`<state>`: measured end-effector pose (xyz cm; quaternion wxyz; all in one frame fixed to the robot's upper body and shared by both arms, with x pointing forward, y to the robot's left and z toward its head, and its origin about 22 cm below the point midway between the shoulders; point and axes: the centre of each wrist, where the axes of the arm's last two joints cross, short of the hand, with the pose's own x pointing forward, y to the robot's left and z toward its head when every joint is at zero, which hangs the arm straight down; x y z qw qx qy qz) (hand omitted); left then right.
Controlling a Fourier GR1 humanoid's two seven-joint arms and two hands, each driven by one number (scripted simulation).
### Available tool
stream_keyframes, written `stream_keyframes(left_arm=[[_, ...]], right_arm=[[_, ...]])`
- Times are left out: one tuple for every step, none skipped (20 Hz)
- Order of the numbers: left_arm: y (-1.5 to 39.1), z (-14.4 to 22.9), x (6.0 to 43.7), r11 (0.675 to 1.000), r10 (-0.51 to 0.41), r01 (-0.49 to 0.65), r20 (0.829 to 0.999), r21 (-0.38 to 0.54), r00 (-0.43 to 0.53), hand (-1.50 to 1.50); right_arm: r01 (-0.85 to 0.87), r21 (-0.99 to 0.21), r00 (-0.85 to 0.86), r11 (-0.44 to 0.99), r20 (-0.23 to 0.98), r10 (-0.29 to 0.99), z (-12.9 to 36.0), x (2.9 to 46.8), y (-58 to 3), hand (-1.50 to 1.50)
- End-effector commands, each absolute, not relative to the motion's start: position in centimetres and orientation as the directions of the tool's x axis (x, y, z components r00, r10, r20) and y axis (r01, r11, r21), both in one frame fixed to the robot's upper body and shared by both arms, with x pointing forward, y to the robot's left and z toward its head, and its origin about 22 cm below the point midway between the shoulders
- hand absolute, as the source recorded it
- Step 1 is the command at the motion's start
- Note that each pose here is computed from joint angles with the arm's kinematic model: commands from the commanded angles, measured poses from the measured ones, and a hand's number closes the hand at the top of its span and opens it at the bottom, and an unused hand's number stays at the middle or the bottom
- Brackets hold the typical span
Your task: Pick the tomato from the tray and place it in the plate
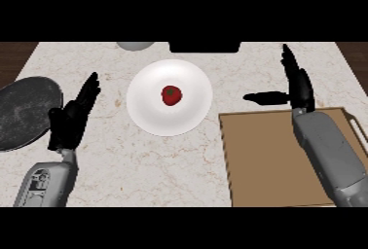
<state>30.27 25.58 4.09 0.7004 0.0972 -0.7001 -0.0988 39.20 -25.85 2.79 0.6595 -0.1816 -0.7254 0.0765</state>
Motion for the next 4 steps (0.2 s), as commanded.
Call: stream_keyframes(left_arm=[[25.3,4.8,30.2,0.961,-0.276,0.004,0.961,0.276,0.003,0.00],[25.6,5.2,29.7,0.958,-0.288,0.003,0.958,0.288,0.001,0.00],[24.8,3.3,30.6,0.961,-0.276,0.000,0.961,0.276,-0.002,0.00],[25.3,3.1,31.8,0.961,-0.275,0.006,0.961,0.275,0.013,0.00]], right_arm=[[0.168,-0.336,-0.066,0.927,0.934,0.350,2.5,38.5,-29.3,-1.50],[0.179,-0.324,-0.069,0.929,0.938,0.340,0.7,38.5,-29.8,-1.50],[0.169,-0.321,-0.066,0.932,0.940,0.336,1.8,38.8,-30.4,-1.50],[0.155,-0.334,-0.069,0.930,0.935,0.348,0.0,37.8,-29.7,-1.50]])
